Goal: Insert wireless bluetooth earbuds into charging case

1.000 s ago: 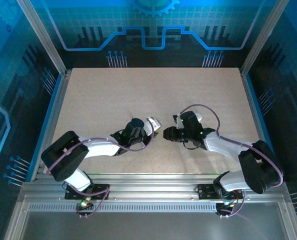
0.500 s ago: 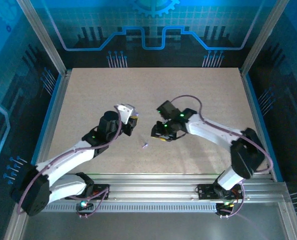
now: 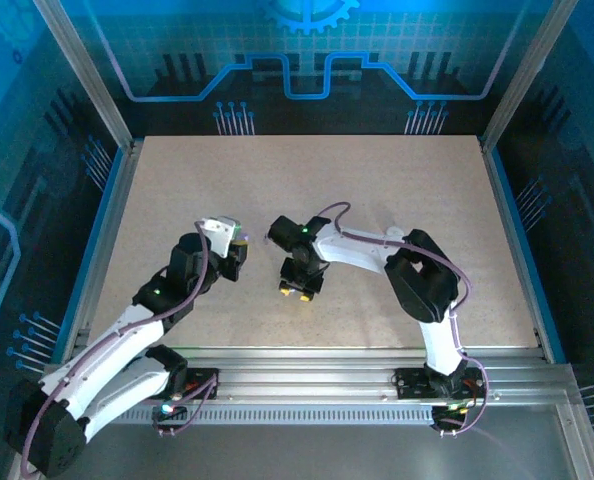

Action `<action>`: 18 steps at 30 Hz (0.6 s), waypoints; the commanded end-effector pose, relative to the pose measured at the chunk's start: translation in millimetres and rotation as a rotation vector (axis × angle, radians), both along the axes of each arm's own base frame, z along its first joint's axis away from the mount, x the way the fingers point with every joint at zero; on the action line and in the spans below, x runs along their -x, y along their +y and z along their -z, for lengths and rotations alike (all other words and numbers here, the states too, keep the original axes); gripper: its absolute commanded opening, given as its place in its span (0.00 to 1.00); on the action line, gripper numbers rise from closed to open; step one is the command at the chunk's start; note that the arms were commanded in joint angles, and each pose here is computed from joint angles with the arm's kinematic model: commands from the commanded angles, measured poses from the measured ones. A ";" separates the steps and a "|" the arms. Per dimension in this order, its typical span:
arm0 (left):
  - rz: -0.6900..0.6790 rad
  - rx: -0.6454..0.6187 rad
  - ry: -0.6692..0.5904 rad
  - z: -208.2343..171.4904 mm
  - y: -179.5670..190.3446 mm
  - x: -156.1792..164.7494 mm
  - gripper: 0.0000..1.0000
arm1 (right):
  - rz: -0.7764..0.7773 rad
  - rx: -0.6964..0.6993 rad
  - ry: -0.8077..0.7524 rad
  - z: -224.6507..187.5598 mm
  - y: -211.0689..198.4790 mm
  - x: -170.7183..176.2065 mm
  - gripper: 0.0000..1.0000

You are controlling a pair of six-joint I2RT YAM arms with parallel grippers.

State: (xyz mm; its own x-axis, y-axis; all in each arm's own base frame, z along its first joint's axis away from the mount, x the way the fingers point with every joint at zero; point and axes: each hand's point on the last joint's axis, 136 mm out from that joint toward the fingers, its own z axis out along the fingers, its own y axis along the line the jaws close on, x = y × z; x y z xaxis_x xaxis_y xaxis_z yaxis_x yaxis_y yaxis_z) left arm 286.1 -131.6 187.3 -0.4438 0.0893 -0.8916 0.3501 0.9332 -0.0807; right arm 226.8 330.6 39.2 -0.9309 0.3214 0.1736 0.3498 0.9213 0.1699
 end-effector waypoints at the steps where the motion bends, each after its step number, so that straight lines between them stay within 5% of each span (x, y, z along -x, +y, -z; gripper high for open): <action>1: -0.032 -0.006 0.031 10.1 7.9 3.4 0.15 | 0.050 0.064 0.007 3.1 -2.5 -0.9 0.40; 18: -0.036 0.014 0.024 9.3 8.7 1.2 0.16 | 0.057 0.085 0.011 20.5 1.3 -21.6 0.34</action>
State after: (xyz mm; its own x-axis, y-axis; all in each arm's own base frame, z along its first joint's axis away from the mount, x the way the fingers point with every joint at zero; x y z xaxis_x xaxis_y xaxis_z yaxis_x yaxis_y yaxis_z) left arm 284.3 -125.9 176.7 -0.4679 0.0930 -0.8789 0.3347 0.9390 -0.0788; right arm 244.1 339.6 20.9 -0.9153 0.3701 0.1591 0.3906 0.9118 0.1263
